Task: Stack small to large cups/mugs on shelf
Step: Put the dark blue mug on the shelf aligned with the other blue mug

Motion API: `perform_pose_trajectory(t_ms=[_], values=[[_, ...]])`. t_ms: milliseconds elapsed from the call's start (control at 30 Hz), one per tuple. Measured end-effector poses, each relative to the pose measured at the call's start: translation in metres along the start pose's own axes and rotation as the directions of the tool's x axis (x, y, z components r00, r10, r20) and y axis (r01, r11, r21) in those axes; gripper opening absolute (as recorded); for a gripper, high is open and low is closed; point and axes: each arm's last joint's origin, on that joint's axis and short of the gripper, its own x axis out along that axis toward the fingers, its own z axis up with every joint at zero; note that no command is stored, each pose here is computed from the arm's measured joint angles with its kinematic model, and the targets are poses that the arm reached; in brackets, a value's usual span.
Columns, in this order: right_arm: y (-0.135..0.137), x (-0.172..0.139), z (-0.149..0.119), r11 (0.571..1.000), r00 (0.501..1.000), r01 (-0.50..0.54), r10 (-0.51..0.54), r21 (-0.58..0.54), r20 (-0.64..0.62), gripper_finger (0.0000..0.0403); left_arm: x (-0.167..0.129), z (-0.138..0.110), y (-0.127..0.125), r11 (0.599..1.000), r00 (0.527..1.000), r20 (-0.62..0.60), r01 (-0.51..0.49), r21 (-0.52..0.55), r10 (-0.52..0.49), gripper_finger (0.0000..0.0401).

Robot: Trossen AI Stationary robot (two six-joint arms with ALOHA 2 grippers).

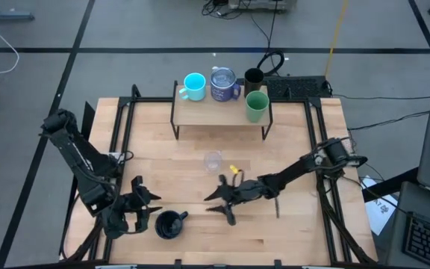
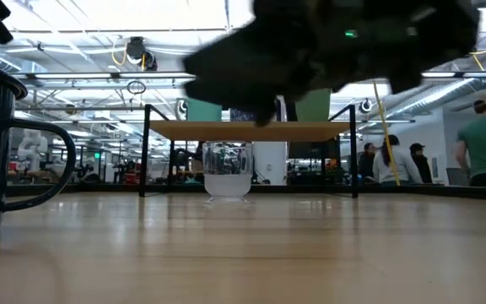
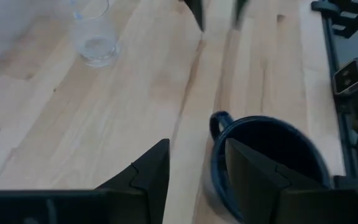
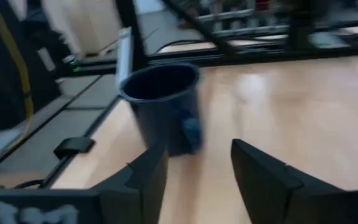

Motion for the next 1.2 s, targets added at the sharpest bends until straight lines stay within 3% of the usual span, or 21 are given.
perform_pose_trajectory(t_ms=[300, 633, 900, 1200], values=[[-0.006, 0.067, 0.01, 0.985, 0.992, -0.109, 0.1, -0.131, -0.071, 0.0251, 0.012, -0.017, 0.012, 0.997, 0.997, 0.014, -0.074, 0.039, 0.074, 0.0157], [-0.03, 0.095, 0.01, 0.963, 0.979, -0.198, 0.187, -0.184, -0.074, 0.0262, 0.016, -0.021, 0.016, 0.99, 0.992, 0.06, -0.114, 0.085, 0.109, 0.0157], [-0.037, 0.101, -0.004, 0.954, 0.969, -0.238, 0.222, -0.182, -0.105, 0.0226, 0.016, -0.019, 0.015, 0.987, 0.992, 0.08, -0.108, 0.115, 0.099, 0.0157], [-0.037, 0.102, -0.007, 0.944, 0.969, -0.241, 0.221, -0.225, -0.111, 0.0148, 0.016, -0.019, 0.015, 0.986, 0.989, 0.098, -0.119, 0.12, 0.108, 0.0157]])
